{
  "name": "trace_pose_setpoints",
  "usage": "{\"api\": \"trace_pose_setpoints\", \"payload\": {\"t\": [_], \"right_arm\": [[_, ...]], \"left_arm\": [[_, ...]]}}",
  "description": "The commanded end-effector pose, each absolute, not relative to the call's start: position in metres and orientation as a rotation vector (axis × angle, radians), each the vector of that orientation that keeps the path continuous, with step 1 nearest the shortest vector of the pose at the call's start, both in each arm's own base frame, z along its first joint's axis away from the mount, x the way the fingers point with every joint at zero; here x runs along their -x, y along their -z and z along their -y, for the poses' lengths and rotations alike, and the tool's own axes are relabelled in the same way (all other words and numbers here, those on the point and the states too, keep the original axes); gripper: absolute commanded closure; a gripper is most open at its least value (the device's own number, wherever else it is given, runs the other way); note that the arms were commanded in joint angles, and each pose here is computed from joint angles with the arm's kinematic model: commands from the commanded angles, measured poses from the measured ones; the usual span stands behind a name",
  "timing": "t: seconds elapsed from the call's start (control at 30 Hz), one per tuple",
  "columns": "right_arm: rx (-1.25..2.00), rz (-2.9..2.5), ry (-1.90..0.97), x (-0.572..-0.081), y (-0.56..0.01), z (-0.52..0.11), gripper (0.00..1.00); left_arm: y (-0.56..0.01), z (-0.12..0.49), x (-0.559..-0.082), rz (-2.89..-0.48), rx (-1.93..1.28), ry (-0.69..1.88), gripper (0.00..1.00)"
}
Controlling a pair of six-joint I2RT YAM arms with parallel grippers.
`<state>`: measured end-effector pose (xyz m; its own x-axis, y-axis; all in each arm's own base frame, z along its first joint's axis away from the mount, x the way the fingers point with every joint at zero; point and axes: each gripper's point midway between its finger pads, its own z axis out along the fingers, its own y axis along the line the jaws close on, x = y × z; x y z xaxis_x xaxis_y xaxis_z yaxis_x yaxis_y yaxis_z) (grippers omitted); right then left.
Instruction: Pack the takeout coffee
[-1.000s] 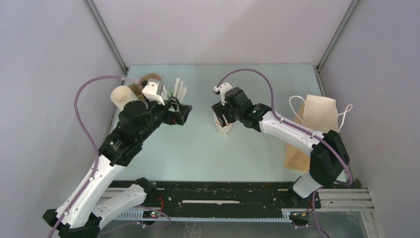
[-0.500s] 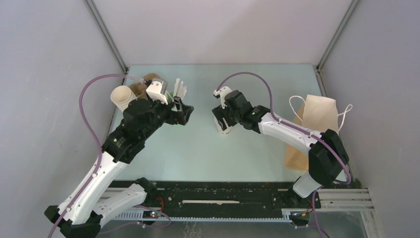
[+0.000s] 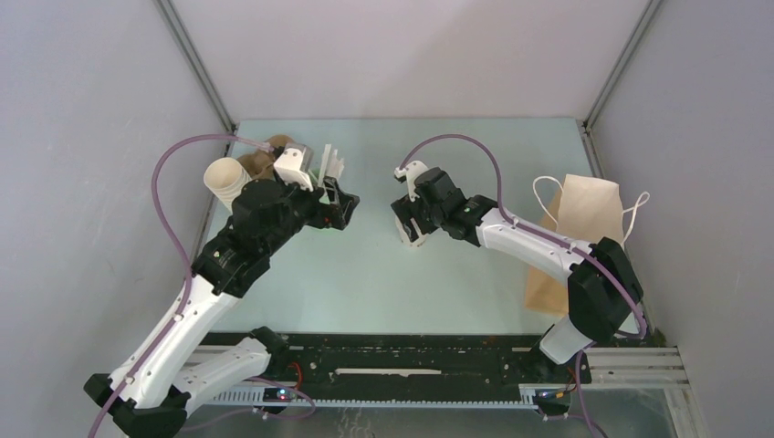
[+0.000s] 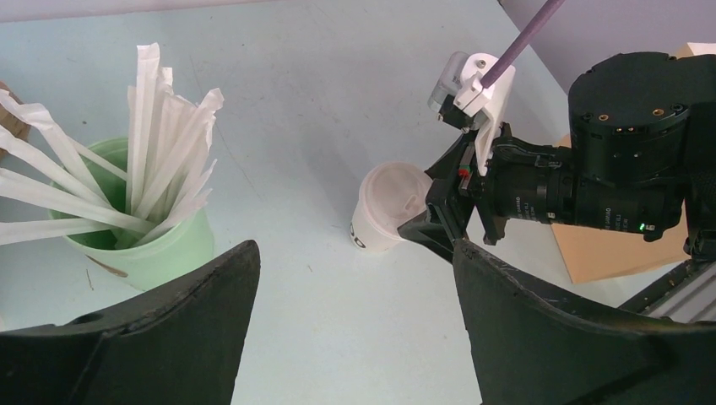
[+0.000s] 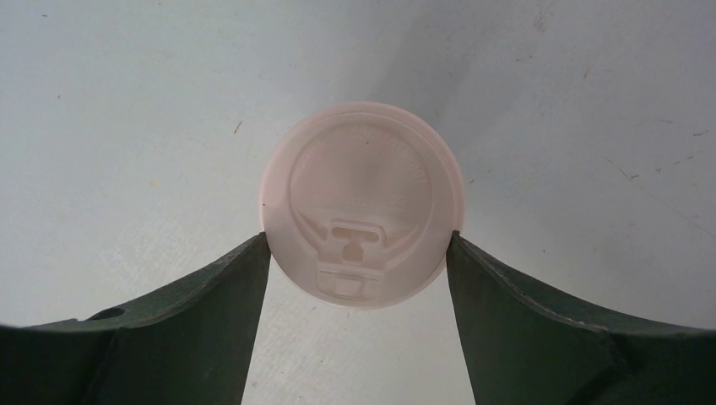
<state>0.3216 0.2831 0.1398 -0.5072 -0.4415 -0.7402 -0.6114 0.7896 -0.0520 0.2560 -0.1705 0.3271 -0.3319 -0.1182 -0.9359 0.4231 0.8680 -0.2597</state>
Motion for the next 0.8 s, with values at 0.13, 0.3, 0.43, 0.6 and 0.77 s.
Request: {"api": "trace_pose_setpoints", "payload": {"t": [0.13,0.3,0.43,0.6,0.77], "right_arm": [[0.745,-2.153,-0.288,-0.333,-0.146,-0.283,0.15],[0.734,-2.114,-0.32,-0.334,-0.16,-0.286,0.14],[0.716,-2.134,-0.322,-0.337,-0.157,-0.281,0.14],[0.705,-2.151,-0.317,-0.339,-0.152,-0.278,0.13],[0.708,-2.163,-0.31,-0.338,-0.149,-0.276,0.13]], "left_arm": [[-0.364,0.172,-0.256,-1.741,-0.246,0.587,0.11],[-0.364,0.173,-0.255,-1.74,-0.246,0.59,0.11],[-0.364,0.174,-0.256,-1.743,-0.247,0.595,0.11],[-0.363,0.175,-0.256,-1.746,-0.247,0.599,0.11],[-0.363,0.176,-0.256,-1.747,-0.247,0.605,0.11]]}}
